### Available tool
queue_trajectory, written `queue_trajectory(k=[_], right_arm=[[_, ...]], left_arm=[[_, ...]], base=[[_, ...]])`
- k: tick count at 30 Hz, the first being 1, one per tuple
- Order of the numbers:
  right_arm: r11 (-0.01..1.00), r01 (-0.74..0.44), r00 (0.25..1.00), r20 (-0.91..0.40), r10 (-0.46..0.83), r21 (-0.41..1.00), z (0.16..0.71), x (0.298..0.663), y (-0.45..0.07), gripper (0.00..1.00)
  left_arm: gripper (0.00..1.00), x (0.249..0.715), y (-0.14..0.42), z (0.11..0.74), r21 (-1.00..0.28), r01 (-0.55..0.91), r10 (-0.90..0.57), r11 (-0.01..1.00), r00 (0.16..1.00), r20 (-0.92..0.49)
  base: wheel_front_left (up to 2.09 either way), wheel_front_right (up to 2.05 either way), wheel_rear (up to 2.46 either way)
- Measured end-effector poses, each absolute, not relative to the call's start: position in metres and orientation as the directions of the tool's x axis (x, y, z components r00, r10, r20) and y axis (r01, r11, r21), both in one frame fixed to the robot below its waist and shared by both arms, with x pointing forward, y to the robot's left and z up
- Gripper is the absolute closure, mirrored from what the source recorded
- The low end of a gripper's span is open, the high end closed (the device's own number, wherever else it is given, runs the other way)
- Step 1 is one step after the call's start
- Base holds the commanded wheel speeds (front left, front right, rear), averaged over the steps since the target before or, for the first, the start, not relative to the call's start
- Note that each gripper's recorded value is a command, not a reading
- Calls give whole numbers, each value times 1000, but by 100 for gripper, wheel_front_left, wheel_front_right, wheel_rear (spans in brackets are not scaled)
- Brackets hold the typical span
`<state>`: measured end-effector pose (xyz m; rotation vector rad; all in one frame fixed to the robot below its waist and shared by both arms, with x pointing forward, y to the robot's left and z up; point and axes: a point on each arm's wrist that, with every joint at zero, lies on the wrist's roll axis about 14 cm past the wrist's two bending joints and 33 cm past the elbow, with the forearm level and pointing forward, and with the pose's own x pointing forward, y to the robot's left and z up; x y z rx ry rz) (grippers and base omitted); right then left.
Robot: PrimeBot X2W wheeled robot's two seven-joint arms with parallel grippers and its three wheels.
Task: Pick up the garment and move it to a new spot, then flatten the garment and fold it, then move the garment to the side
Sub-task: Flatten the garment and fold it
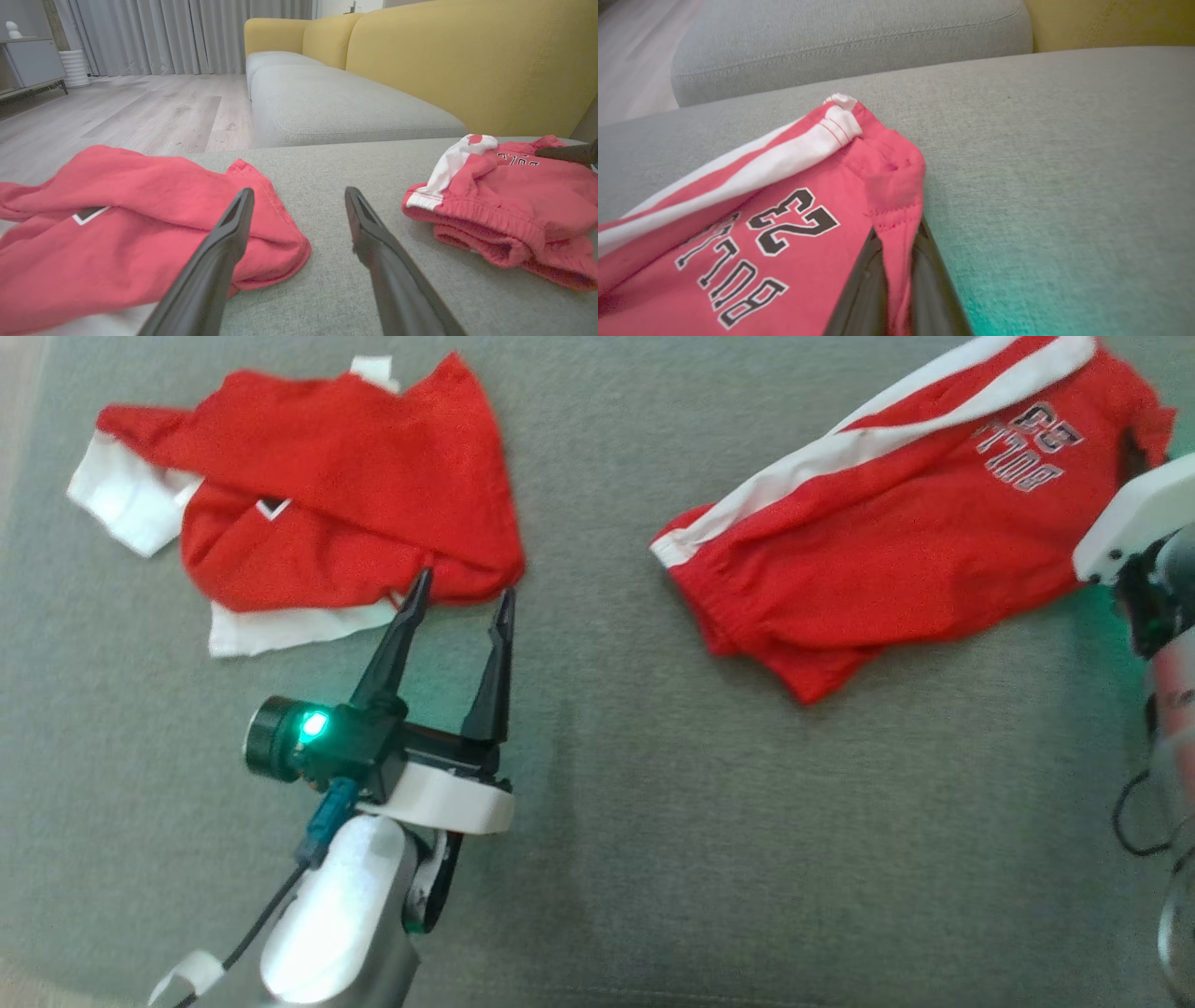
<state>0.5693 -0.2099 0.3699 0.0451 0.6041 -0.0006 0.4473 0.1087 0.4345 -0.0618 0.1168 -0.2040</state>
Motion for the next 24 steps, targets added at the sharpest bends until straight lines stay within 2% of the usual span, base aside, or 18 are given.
queue_trajectory(k=[4, 9, 15, 19, 24], right_arm=[[996, 56, 849, -528, -10, 71, 382, 554, -223, 100], [977, 191, 858, -500, -119, 96, 392, 516, -273, 100], [926, 360, 831, -489, -264, 111, 395, 470, -334, 100], [908, 399, 815, -504, -286, 129, 387, 451, -339, 100], [910, 372, 858, -442, -261, 185, 402, 462, -321, 100]], left_arm=[[0, 448, 100, 442, -81, 226, -233, 971, 968, -88], [0, 441, 81, 449, -88, 276, -282, 957, 957, -72], [0, 438, 73, 463, -83, 297, -300, 951, 953, -38], [0, 429, 75, 459, -90, 290, -295, 953, 954, -54], [0, 422, 78, 459, -88, 285, -290, 955, 955, -59]], base=[[0, 0, 0], [0, 0, 0], [0, 0, 0], [0, 0, 0], [0, 0, 0]])
